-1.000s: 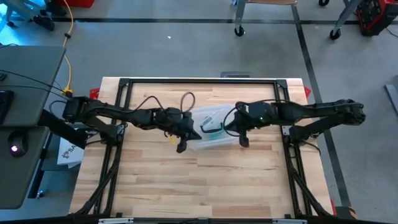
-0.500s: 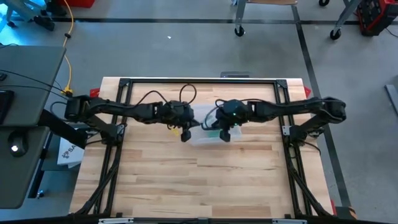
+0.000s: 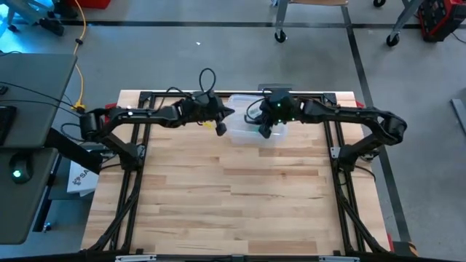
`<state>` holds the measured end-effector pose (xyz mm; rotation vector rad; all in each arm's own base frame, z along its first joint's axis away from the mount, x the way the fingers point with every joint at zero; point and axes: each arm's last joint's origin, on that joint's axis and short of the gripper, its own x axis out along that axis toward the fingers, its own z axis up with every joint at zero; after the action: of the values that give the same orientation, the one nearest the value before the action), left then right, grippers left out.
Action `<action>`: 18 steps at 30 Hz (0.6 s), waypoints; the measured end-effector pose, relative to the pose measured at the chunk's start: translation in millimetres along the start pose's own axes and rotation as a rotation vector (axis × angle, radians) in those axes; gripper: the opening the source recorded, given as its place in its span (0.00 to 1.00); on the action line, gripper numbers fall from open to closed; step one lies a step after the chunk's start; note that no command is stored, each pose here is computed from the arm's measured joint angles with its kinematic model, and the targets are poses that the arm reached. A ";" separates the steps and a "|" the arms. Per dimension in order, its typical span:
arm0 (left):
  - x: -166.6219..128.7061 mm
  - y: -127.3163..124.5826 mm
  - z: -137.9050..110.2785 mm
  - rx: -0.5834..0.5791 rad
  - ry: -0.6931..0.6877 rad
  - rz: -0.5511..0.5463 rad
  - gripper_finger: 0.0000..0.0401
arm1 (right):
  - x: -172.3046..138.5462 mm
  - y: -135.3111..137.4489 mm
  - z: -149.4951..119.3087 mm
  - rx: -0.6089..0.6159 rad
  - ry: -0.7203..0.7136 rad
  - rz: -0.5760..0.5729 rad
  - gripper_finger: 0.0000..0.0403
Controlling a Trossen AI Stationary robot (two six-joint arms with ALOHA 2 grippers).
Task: Roll bandage
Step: Close the transparent bin, then return to Home Position
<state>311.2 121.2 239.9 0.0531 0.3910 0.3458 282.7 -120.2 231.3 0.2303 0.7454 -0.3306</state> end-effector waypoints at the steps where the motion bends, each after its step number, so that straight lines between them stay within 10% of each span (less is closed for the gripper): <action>1: -2.2 2.6 0.8 -0.003 0.002 0.000 0.00 | -3.1 -3.1 1.8 -0.003 -0.017 -0.001 0.00; 10: -69.2 -9.7 33.8 -0.023 -0.030 -0.059 0.00 | -96.9 16.2 12.5 -0.164 -0.241 0.069 0.00; 18: -166.7 -35.5 36.2 -0.116 -0.172 -0.163 0.00 | -182.0 40.8 -57.0 -0.199 -0.376 0.393 0.00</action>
<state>191.9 31.7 329.9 -0.0622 0.2023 0.2003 137.3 -25.8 320.7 0.1168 0.3449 0.0752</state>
